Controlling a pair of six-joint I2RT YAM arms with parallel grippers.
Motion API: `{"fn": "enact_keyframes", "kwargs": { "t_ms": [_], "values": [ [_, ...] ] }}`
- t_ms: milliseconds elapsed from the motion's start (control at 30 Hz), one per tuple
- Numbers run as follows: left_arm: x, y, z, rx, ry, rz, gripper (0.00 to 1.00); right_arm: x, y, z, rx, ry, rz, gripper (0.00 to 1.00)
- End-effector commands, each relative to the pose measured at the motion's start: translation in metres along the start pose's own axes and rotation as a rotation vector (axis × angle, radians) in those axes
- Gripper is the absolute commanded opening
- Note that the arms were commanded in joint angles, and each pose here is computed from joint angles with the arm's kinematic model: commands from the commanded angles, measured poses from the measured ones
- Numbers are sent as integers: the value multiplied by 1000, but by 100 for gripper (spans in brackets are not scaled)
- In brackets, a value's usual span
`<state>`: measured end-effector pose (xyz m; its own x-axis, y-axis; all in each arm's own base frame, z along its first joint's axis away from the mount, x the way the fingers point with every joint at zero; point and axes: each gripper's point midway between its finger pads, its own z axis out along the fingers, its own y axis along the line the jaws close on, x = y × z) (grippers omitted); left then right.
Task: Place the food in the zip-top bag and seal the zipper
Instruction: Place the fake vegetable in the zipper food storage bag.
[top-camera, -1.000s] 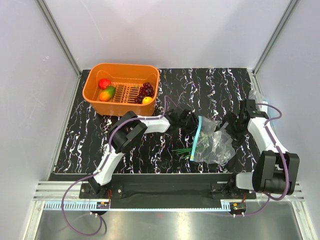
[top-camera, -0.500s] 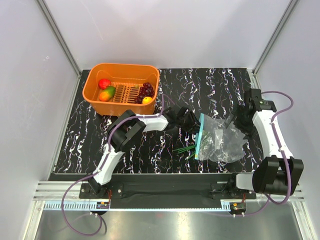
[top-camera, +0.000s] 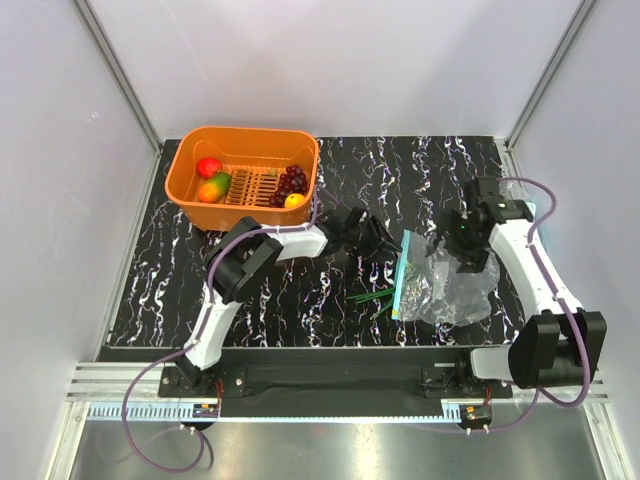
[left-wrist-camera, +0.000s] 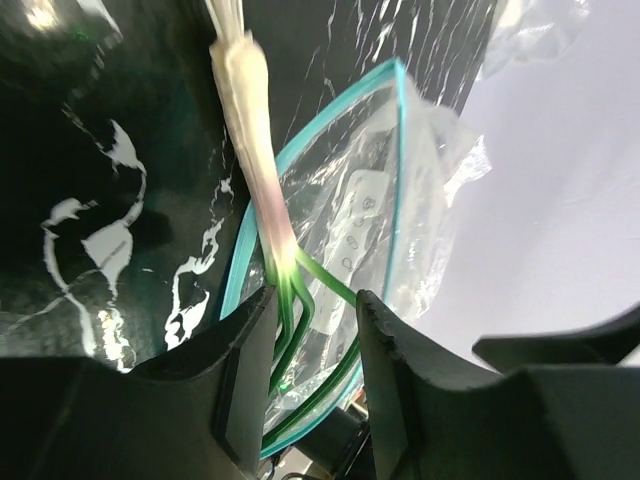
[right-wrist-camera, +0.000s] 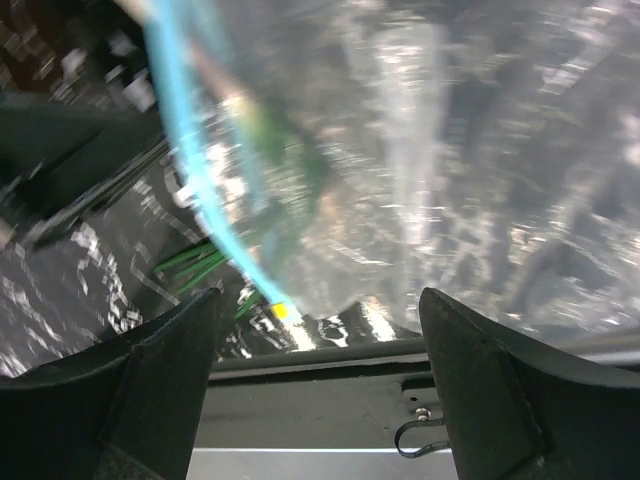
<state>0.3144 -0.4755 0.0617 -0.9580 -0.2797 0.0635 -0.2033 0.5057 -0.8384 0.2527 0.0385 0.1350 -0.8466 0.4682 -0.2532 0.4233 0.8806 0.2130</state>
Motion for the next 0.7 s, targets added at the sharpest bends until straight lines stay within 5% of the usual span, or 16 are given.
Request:
{"fn": "enact_keyframes", "kwargs": {
  "t_ms": [0,300,667],
  "values": [
    [-2,-30,-23,74,-2,25,42,-4,52,-13,-133,-47,-123,86],
    [-24,-4,-62,-19,-81,85,42,10,87,9,-65,-8,-281,79],
    [-43,19,-124,-188,-211,275,41,21,81,63,217,68,-358,77]
  ]
}}
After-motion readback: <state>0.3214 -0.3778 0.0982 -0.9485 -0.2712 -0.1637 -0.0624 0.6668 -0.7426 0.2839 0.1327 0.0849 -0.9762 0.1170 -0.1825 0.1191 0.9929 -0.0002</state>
